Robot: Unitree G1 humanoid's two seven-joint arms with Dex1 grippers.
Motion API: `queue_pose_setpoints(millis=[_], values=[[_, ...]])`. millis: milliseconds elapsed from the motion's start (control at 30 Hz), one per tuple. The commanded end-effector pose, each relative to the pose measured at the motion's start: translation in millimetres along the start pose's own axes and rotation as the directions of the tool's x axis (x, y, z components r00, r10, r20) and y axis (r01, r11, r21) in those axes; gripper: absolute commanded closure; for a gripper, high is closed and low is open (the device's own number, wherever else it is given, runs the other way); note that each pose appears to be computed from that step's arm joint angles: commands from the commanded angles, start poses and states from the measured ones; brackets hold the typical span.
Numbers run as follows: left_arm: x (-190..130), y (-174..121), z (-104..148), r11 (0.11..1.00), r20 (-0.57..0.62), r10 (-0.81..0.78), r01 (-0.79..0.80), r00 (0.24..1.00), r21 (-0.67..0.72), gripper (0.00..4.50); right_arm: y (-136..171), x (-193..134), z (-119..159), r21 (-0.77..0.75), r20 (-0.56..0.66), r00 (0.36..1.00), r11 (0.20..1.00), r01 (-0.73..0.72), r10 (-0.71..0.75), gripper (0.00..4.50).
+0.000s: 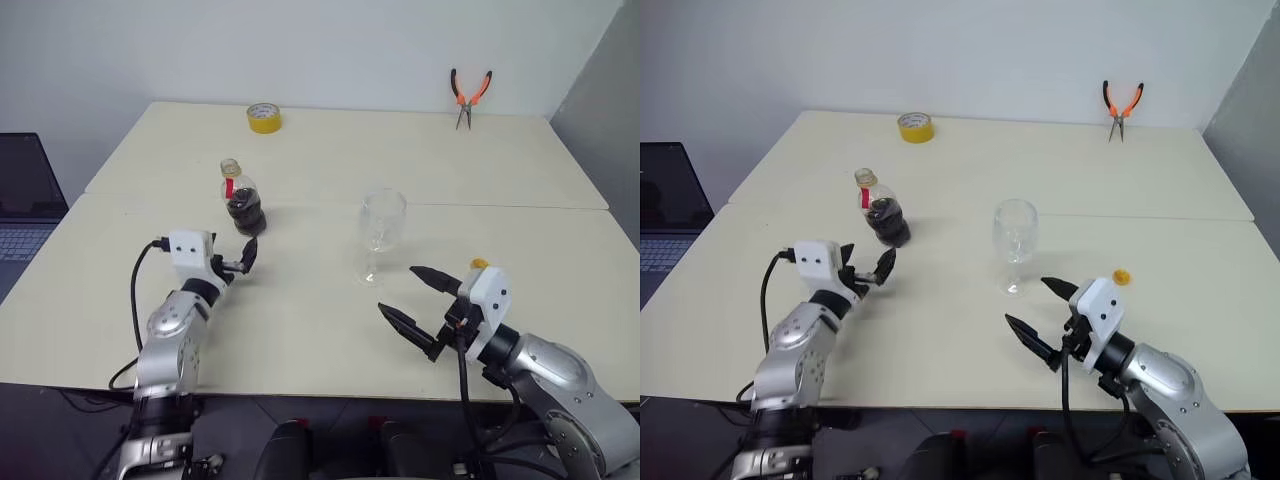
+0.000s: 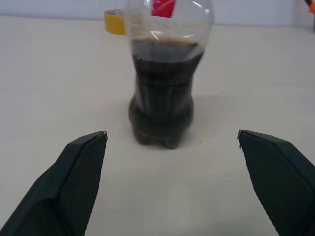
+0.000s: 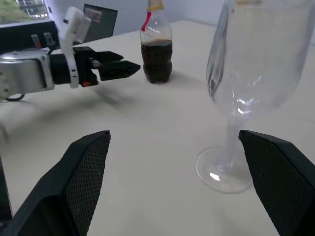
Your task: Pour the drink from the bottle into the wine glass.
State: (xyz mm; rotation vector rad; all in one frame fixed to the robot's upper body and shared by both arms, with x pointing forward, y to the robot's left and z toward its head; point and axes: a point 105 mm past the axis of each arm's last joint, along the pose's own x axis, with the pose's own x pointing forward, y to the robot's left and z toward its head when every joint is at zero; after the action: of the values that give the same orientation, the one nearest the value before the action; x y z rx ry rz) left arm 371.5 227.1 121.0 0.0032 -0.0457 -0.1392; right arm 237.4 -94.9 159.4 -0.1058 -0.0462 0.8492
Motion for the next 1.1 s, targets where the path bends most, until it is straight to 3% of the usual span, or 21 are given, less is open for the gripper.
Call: queue_pose_setpoints(millis=[33,433,667,767,1000,1100], values=[[12,1,13,0.999,0.039,-0.032,0.031,0.999,0.021,0.00,3,0,11,-0.017,0.033,0.999,1.000,-0.011,0.011,0.04],[50,4,30,0.998,0.067,-0.053,0.051,0.996,0.031,0.00,2,5,12,-0.027,0.048,0.999,1.000,0.001,0.001,0.04],[58,5,23,0.998,0.043,-0.065,0.064,0.997,0.013,0.00,1,7,12,-0.030,0.047,0.999,1.000,0.002,0.000,0.04],[61,4,19,0.998,0.026,-0.064,0.065,0.998,-0.011,0.60,0,7,12,-0.032,0.052,0.999,0.999,0.008,-0.006,0.00],[68,10,27,0.998,0.036,-0.059,0.060,0.998,-0.025,2.67,-3,6,12,-0.046,0.055,0.998,0.998,0.034,-0.031,0.00],[70,12,31,0.998,0.043,-0.060,0.061,0.997,-0.019,3.15,-4,5,12,-0.047,0.060,0.997,0.998,0.046,-0.043,0.00]])
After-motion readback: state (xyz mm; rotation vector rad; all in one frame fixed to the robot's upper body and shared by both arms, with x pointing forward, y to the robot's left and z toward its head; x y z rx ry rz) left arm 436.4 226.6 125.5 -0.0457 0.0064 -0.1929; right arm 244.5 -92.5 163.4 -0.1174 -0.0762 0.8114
